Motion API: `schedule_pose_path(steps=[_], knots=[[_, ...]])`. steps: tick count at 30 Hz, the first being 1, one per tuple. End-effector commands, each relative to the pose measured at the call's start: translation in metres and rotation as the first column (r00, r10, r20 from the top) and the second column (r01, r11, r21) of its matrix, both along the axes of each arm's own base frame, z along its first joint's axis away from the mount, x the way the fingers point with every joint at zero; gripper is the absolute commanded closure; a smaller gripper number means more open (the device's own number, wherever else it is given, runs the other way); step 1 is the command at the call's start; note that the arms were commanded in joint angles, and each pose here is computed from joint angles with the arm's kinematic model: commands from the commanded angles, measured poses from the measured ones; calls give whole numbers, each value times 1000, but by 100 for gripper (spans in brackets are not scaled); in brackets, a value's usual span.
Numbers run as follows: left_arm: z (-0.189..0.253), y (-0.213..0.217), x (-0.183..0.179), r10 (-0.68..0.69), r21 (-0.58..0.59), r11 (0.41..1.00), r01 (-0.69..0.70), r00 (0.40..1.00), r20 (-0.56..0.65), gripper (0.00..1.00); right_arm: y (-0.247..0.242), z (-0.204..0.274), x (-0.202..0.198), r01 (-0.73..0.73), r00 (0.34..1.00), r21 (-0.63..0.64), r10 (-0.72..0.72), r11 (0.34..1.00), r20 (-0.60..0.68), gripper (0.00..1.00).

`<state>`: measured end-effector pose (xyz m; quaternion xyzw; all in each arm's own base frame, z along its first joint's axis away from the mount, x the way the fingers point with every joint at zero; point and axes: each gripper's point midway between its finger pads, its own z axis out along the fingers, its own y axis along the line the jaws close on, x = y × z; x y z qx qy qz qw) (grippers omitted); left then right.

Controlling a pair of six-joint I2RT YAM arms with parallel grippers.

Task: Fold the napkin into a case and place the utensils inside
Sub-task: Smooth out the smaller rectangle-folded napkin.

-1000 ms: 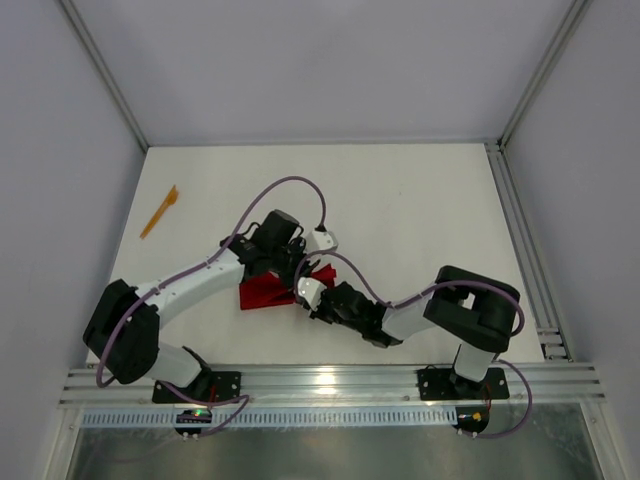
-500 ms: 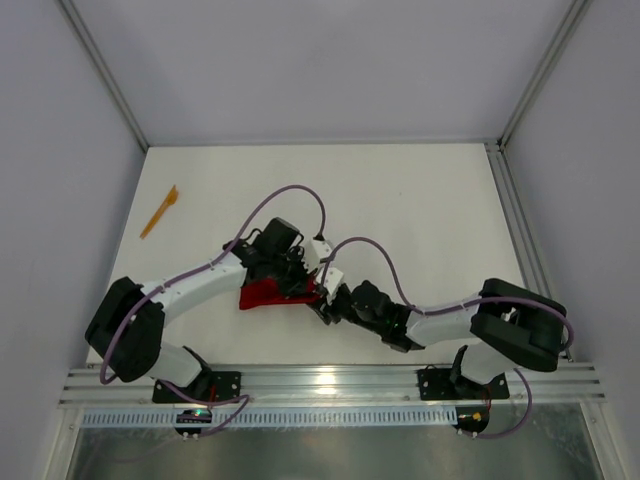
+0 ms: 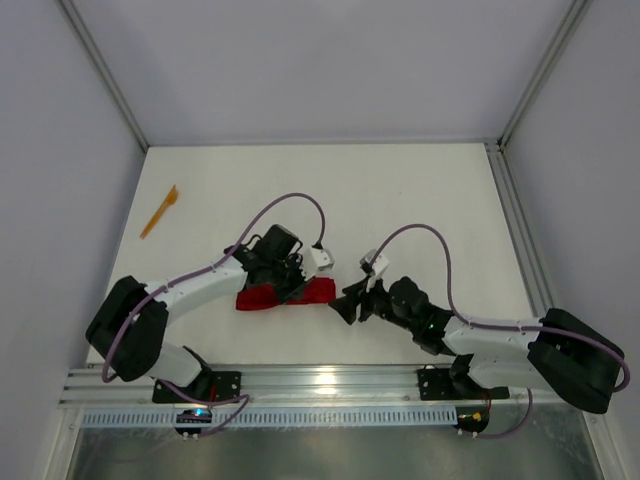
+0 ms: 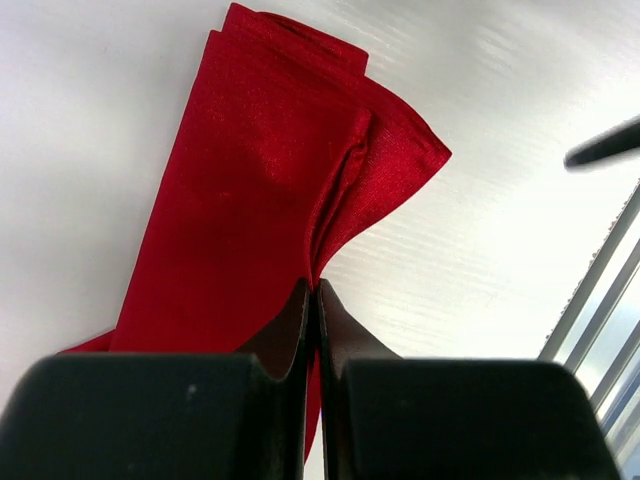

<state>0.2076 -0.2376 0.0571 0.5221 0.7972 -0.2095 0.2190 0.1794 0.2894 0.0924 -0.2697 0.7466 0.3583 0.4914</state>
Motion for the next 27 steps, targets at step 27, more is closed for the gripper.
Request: schedule_pose_path(steps=[27], knots=[[14, -6, 22, -6, -41, 999, 12, 990, 137, 100, 27, -28, 33, 294, 683, 87, -145, 952, -716, 47]])
